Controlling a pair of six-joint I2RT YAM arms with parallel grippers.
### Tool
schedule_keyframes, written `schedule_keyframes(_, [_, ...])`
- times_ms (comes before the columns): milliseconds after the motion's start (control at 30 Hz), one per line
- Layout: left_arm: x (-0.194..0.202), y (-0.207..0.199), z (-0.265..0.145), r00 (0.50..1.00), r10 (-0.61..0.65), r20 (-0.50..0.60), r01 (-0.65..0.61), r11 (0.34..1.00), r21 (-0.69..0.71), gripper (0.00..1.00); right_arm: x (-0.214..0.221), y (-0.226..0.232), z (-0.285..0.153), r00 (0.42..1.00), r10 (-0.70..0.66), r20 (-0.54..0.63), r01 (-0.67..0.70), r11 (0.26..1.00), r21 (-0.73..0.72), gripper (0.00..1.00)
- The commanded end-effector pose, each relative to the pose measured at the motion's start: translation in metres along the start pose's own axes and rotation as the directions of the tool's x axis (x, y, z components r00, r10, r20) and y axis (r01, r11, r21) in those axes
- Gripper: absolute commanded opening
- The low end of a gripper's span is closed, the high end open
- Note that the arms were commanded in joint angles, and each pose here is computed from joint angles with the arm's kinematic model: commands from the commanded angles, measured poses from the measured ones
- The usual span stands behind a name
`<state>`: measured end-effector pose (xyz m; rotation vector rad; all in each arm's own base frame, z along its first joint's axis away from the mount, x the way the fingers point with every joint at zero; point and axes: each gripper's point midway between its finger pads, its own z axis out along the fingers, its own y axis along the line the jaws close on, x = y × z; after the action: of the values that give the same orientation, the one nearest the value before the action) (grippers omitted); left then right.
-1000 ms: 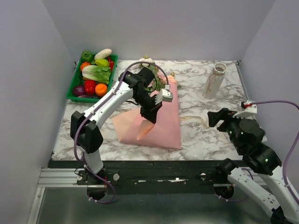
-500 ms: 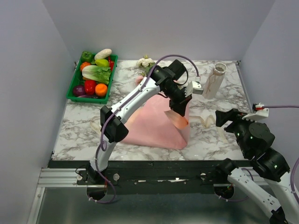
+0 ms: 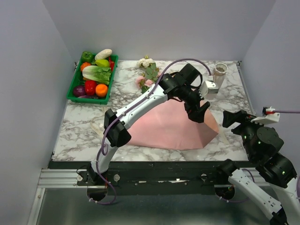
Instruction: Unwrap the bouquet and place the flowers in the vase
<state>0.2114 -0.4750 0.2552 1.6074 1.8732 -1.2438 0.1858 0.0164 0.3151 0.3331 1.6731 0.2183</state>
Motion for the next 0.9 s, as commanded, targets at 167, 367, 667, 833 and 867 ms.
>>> schedule_keyframes(167, [0.003, 0.059, -0.092, 0.988, -0.044, 0.146, 0.085, 0.953, -0.29, 0.99, -0.015, -0.01, -0.006, 0.998, -0.047, 0.028, 0.046, 0.998, 0.044, 0.91])
schedule_keyframes(367, [0.097, 0.124, -0.131, 0.95, -0.272, 0.154, 0.312, 0.856, -0.412, 0.99, -0.034, -0.001, -0.008, 0.995, -0.079, 0.061, 0.078, 0.997, 0.009, 0.91])
schedule_keyframes(667, [0.185, 0.171, -0.125, 0.915, -0.394, 0.081, 0.38, 0.78, -0.497, 0.98, -0.014, 0.018, 0.007, 0.997, -0.074, 0.007, 0.074, 0.996, -0.056, 0.89])
schedule_keyframes(833, [0.194, 0.191, -0.139, 0.896, -0.423, 0.133, 0.433, 0.769, -0.47, 0.95, -0.006, 0.021, 0.009, 0.997, -0.075, -0.007, 0.074, 0.994, -0.075, 0.89])
schedule_keyframes(867, [0.195, 0.194, -0.14, 0.896, -0.423, 0.134, 0.432, 0.766, -0.476, 0.95, -0.005, 0.022, 0.009, 0.997, -0.075, -0.01, 0.074, 0.994, -0.076, 0.89])
